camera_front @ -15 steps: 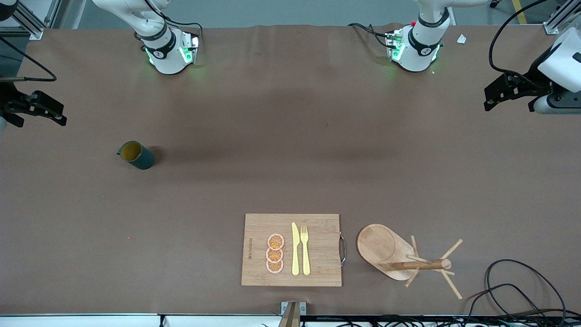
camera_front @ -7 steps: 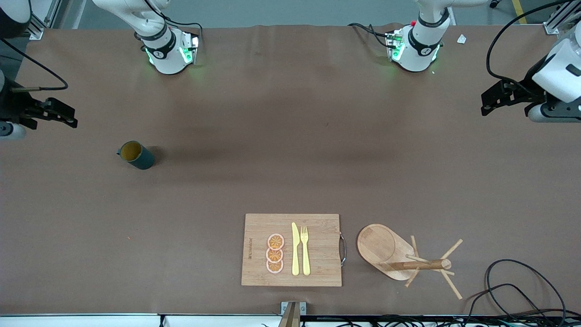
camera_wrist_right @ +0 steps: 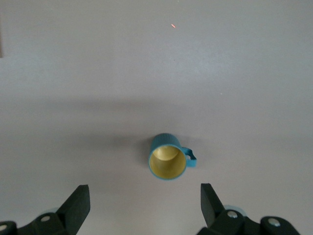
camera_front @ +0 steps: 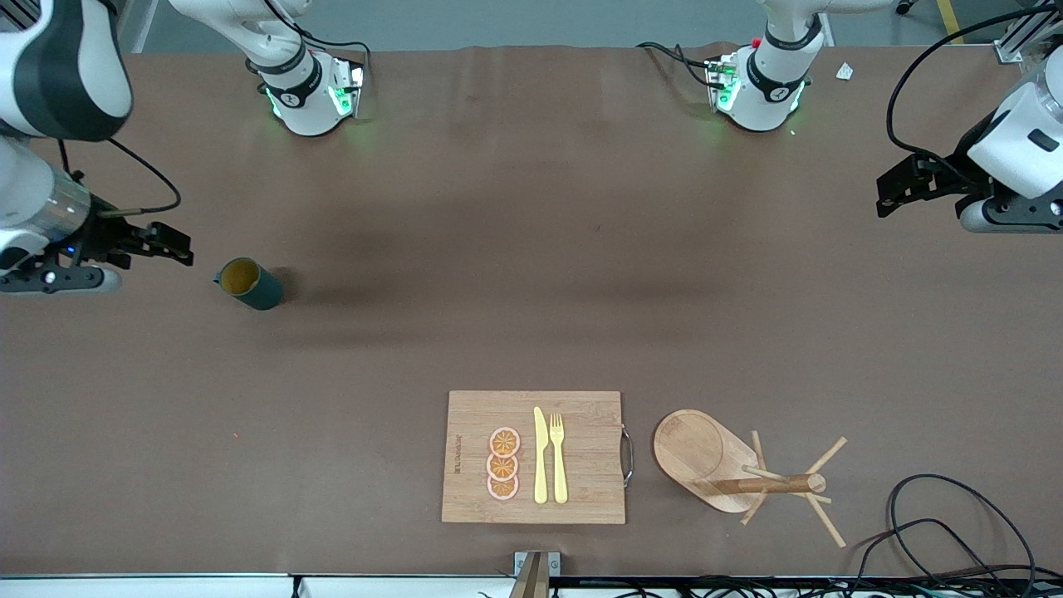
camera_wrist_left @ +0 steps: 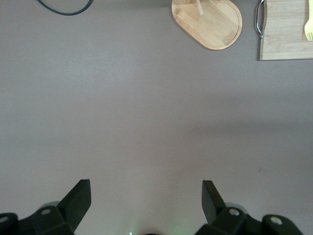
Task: Pass cup and hang on rack
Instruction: 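Move the right gripper toward the teal mug, then lower the right gripper over the mug rim and close on it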
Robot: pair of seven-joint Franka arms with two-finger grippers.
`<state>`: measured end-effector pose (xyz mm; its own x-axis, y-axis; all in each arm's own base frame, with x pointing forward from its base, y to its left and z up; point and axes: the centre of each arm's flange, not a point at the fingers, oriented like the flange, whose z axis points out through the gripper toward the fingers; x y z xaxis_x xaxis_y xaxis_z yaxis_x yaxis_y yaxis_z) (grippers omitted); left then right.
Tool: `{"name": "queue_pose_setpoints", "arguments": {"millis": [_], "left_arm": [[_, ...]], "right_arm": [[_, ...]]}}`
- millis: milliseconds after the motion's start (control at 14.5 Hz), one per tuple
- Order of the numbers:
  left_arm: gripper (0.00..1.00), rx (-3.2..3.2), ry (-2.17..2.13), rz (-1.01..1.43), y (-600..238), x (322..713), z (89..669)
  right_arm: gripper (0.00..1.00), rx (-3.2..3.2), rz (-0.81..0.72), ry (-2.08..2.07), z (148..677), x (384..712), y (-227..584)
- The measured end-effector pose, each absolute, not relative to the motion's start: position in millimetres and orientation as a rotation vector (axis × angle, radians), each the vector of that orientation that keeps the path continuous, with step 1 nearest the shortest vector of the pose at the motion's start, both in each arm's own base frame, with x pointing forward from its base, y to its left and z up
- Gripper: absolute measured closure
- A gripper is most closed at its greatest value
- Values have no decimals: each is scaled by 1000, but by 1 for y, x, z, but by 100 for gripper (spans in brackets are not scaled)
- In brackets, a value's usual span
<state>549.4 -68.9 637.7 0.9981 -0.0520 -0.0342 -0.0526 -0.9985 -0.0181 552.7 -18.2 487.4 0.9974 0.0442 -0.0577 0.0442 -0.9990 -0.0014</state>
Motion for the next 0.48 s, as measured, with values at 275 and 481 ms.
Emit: {"name": "queue_pose_setpoints", "arguments": {"millis": [275, 481], "left_arm": [[0, -3125, 102, 20, -77, 555, 634], [0, -3125, 120, 14, -83, 556, 633]], "right_arm": [[0, -3141, 46, -73, 438, 545, -17], [0, -3143, -21, -75, 405, 537, -16]]}}
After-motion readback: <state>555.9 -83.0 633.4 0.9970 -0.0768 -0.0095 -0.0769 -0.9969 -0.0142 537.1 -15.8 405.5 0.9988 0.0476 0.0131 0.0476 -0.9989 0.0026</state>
